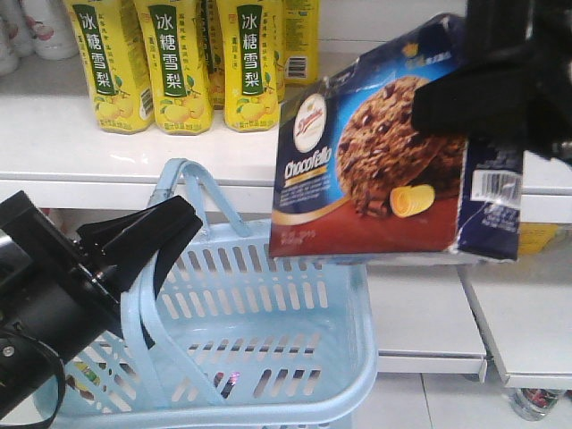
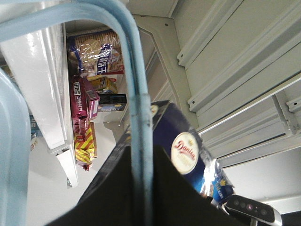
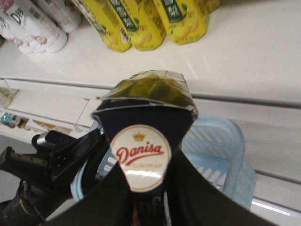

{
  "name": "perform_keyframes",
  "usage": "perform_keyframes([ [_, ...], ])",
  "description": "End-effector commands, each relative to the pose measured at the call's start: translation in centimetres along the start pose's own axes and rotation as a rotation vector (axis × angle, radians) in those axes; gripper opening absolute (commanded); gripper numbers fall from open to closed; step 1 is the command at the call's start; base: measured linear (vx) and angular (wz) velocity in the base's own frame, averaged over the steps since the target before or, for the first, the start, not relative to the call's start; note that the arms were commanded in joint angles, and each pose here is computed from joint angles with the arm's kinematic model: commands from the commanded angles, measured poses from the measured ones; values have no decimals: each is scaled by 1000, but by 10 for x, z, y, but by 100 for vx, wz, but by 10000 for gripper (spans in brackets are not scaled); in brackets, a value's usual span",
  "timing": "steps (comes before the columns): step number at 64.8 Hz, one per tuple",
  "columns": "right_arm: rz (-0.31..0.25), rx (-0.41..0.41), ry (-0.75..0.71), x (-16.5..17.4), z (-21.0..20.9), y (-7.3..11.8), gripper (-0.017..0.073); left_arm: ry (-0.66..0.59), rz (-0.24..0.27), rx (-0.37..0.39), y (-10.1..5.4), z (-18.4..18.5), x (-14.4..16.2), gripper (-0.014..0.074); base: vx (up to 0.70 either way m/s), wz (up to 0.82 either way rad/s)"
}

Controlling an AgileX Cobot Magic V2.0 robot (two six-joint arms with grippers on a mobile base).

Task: Left arm holds basket, right arm returns cookies
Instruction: 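Lift the Chocofello box out of the basket with the right gripper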

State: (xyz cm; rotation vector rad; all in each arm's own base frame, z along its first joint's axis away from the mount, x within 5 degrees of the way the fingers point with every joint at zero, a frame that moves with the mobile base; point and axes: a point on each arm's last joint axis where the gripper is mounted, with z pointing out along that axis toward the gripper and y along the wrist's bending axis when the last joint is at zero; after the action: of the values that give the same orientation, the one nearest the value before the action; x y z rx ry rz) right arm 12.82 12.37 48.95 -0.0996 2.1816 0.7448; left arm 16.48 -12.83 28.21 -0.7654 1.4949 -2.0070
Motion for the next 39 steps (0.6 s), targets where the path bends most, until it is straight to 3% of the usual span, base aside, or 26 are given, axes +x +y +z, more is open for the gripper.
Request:
perform_keyframes([
  [1, -32, -46, -199, -19, -21, 2, -6, -39, -7, 161, -24, 2, -4, 0, 0, 0],
  [7, -53, 5, -280, -25, -28, -5, -6, -39, -7, 161, -24, 2, -4, 0, 0, 0],
  [33, -294, 273, -559, -51, -36, -19, -6, -39, -7, 161, -24, 2, -4, 0, 0, 0],
  [39, -305, 318, -598, -56, -33, -20, -6, -39, -7, 161, -24, 2, -4, 0, 0, 0],
])
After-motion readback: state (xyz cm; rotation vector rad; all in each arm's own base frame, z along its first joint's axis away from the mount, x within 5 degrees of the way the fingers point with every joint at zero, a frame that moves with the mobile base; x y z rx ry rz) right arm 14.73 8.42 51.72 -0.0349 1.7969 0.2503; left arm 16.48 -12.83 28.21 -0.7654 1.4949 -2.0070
